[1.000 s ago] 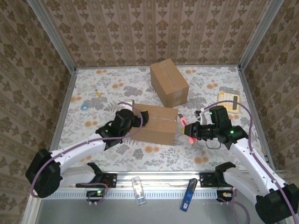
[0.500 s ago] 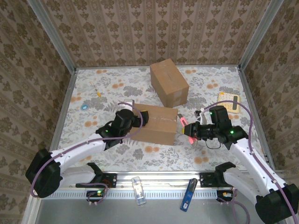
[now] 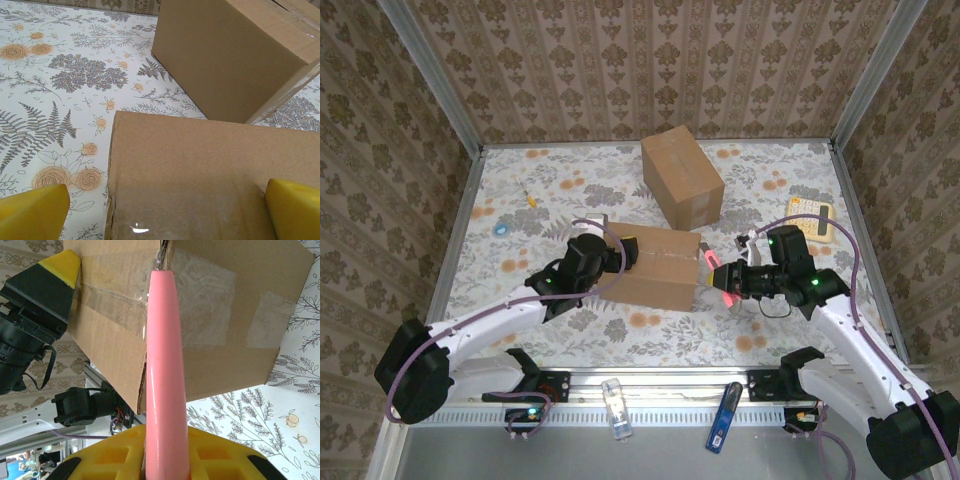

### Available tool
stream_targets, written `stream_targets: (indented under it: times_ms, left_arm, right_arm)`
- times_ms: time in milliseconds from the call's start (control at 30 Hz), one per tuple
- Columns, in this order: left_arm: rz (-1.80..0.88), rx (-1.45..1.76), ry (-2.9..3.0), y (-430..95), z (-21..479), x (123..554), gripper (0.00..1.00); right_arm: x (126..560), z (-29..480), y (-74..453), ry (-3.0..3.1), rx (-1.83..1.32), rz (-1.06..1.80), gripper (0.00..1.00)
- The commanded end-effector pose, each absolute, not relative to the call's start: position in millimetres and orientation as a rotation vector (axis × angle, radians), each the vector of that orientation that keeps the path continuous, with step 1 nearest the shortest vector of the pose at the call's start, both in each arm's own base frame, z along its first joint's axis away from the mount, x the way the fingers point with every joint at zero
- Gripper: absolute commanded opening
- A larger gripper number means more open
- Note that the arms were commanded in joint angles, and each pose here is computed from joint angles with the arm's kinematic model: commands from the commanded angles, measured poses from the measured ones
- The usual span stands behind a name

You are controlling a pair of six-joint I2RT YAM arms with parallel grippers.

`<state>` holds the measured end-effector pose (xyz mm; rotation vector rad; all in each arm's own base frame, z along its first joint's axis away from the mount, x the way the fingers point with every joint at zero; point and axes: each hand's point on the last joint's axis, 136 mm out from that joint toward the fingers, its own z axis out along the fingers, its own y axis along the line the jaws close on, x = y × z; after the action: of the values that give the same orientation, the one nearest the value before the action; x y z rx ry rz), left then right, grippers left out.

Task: Unpack the express box

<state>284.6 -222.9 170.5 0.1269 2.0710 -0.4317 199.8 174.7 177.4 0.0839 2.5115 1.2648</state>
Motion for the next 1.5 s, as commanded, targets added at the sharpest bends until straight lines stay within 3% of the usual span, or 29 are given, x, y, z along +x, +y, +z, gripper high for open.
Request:
stream_targets:
  times_ms: [0,667,1467]
  left_arm:
    - [-0.295,0.196,2.211,-207.9,125.3,271.7,1.0]
    - [-0.29,0.194,2.219,-207.6,121.3,271.5,1.0]
    - [-0.211,0.092,2.354,-181.6,74.5,257.6,0.96]
  right_arm:
    - [196.1,181.3,173.5,2.511,0.08,1.249,0.0]
    - [186.8,173.1,184.0,2.561,0.032,1.308,0.0]
    - [154.0,155.9,191.3,2.673,-0.026,1.309,0.0]
